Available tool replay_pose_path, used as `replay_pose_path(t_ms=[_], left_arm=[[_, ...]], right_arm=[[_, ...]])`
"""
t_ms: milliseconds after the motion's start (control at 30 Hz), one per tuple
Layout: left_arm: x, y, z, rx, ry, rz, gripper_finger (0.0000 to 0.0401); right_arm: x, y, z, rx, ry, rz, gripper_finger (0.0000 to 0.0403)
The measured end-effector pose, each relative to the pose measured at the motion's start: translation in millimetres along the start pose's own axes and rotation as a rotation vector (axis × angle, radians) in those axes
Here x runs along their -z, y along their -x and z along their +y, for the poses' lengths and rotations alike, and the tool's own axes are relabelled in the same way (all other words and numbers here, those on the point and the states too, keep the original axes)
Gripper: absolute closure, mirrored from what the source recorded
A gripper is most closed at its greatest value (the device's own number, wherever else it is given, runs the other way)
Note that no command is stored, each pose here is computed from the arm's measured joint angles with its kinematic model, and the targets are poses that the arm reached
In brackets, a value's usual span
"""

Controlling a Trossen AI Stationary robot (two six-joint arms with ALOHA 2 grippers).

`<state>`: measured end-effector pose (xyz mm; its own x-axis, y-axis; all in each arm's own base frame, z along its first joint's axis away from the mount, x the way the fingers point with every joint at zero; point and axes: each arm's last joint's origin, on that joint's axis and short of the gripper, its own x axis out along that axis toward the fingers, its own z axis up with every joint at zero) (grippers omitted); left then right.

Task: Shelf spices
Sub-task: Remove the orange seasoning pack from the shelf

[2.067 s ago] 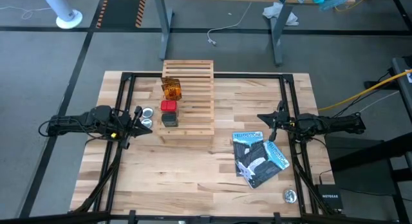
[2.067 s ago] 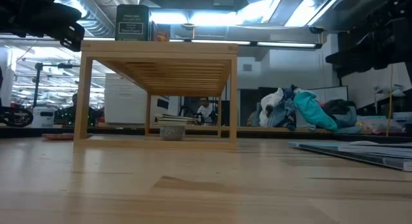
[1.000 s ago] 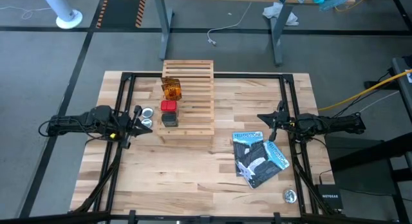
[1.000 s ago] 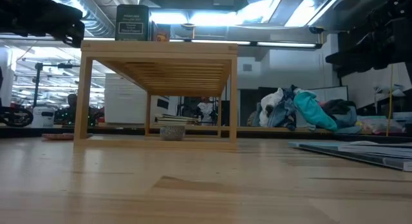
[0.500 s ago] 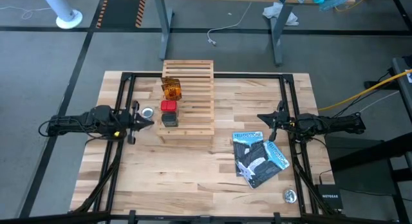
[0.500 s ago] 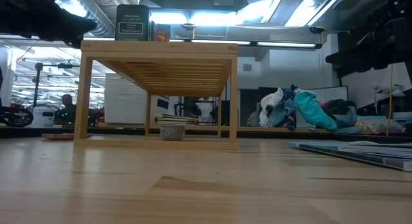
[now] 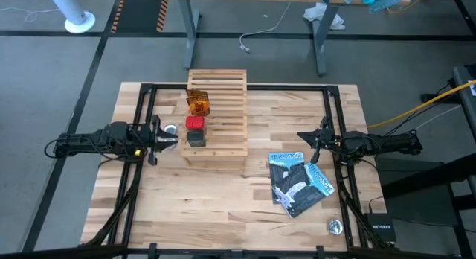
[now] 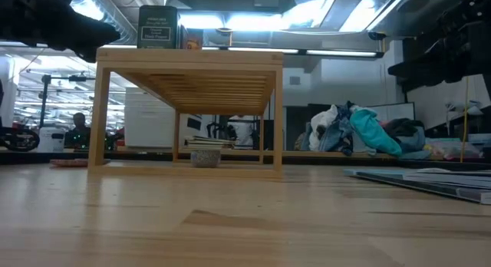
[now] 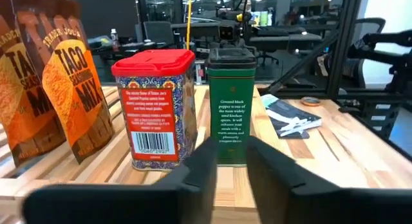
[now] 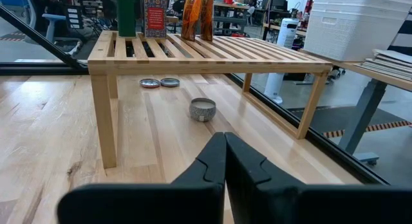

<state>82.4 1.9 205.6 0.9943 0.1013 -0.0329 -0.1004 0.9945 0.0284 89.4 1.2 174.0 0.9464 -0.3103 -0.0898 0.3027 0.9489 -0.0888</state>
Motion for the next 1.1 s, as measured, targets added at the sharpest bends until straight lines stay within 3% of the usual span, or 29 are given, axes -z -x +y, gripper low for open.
replay_pose_path(t_ms=[167,333,1100], left_arm=[[-4.7,0.1,-0.1,0.006,0.053,-0.049,0.0263],[-8.5,0.4,0.0,0.010,0.081,-0.088,0.0239],[-9.1,0.4,0.0,0.012,0.118,-0.093,0.0239]], right_arm=[[0.0,0.0,0.0,0.000,0.000,0.000,0.0397],[0.0,0.0,0.0,0.000,0.000,0.000,0.0397],[0.1,0.0,0.0,0.000,0.000,0.000,0.0397]])
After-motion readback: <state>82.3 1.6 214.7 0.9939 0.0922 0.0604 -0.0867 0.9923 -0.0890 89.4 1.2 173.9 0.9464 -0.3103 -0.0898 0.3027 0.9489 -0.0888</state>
